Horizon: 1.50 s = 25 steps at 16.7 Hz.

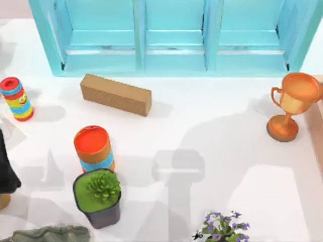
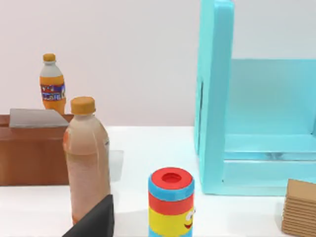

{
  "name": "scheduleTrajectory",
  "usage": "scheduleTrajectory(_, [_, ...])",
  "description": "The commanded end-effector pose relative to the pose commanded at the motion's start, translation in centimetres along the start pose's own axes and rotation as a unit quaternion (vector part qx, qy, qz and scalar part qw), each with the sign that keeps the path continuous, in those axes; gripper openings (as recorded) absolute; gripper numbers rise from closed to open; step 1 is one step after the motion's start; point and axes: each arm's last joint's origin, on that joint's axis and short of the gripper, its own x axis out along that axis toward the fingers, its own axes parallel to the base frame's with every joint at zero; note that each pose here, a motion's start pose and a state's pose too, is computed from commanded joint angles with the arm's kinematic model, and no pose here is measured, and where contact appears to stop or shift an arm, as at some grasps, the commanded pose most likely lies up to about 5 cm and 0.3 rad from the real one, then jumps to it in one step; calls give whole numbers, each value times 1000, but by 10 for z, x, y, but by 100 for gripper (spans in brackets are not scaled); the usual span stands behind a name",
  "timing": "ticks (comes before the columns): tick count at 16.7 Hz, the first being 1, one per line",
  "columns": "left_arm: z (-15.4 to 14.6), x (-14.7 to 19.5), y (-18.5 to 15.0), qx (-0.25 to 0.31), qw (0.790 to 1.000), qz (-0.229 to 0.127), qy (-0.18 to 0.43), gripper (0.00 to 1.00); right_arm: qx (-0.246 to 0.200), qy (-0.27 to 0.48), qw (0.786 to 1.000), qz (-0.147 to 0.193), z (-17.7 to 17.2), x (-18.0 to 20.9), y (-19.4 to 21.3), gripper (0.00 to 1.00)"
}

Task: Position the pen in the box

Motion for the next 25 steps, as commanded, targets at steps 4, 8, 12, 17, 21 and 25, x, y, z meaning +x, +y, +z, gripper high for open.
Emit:
scheduleTrajectory(4, [0,0,0,0,1000,0,0,100,1,0,1000,3,0,-1,0,0])
scheduleTrajectory(8, [0,0,0,0,1000,0,0,100,-29,-6,1000,9,-20,-1,6,0])
scheduleTrajectory(12, [0,0,0,0,1000,0,0,100,-50,-8,998,25,-41,6,9,0])
scheduleTrajectory(17, [0,0,0,0,1000,0,0,100,-15,-1,1000,12,-42,40,3,0])
scheduleTrajectory(21, [0,0,0,0,1000,0,0,100,0,0,1000,0,-38,53,1,0])
scheduleTrajectory(25, [0,0,0,0,1000,0,0,100,0,0,1000,0,-38,53,1,15])
